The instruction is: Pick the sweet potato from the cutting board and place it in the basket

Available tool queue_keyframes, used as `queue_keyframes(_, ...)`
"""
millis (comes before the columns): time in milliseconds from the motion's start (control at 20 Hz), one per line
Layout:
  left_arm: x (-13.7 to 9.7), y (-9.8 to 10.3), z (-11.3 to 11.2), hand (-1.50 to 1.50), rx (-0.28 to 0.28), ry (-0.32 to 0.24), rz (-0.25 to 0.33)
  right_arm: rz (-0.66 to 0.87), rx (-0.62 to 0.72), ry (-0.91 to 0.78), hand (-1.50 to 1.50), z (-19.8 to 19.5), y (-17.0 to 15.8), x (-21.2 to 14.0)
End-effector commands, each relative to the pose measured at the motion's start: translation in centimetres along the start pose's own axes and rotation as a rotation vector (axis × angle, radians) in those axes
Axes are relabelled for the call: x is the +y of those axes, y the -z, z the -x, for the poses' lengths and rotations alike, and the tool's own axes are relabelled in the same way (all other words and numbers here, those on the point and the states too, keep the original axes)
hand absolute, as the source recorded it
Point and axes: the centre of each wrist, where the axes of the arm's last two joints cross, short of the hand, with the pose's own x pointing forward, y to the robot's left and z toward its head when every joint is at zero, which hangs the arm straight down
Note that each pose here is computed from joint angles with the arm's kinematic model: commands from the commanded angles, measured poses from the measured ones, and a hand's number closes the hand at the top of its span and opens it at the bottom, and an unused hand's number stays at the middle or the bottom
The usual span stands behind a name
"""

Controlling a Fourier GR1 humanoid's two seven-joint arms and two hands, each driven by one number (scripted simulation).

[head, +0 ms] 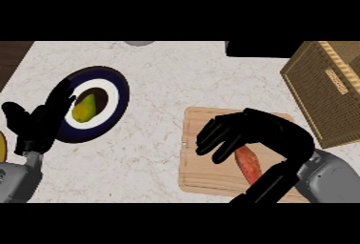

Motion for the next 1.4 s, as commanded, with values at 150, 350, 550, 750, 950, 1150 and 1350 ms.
queue_keyframes(150, 0.7, 0.3, 0.2, 0.00, 0.049, -0.007, -0.059, -0.132, 0.082, -0.076, -1.50, -0.5, -2.6, 3.9)
queue_keyframes(350, -0.3, -0.3, 1.2, 0.00, 0.066, -0.012, -0.015, -0.225, 0.271, -0.230, -1.50, -4.2, 0.9, 2.2)
queue_keyframes(550, 0.2, -0.3, 1.8, 0.00, 0.075, -0.006, -0.038, -0.234, 0.420, -0.603, -1.50, -8.8, 2.4, -2.1)
queue_keyframes(750, 0.5, 0.0, 0.7, 0.00, 0.055, 0.020, -0.005, -0.209, 0.597, -0.804, -1.50, -11.8, 4.7, -5.1)
queue_keyframes(950, -0.2, 0.4, 0.2, 0.00, 0.058, 0.001, -0.017, -0.291, 0.689, -0.785, -1.50, -13.7, 6.4, -7.9)
queue_keyframes(1150, -1.2, -0.3, 0.9, 0.00, 0.039, 0.004, -0.004, -0.474, 0.807, -0.695, -1.50, -13.4, 6.0, -10.1)
queue_keyframes(1350, 0.7, 0.0, 1.8, 0.00, 0.040, 0.000, -0.025, -0.517, 0.799, -0.629, -1.50, -15.3, 2.6, -12.7)
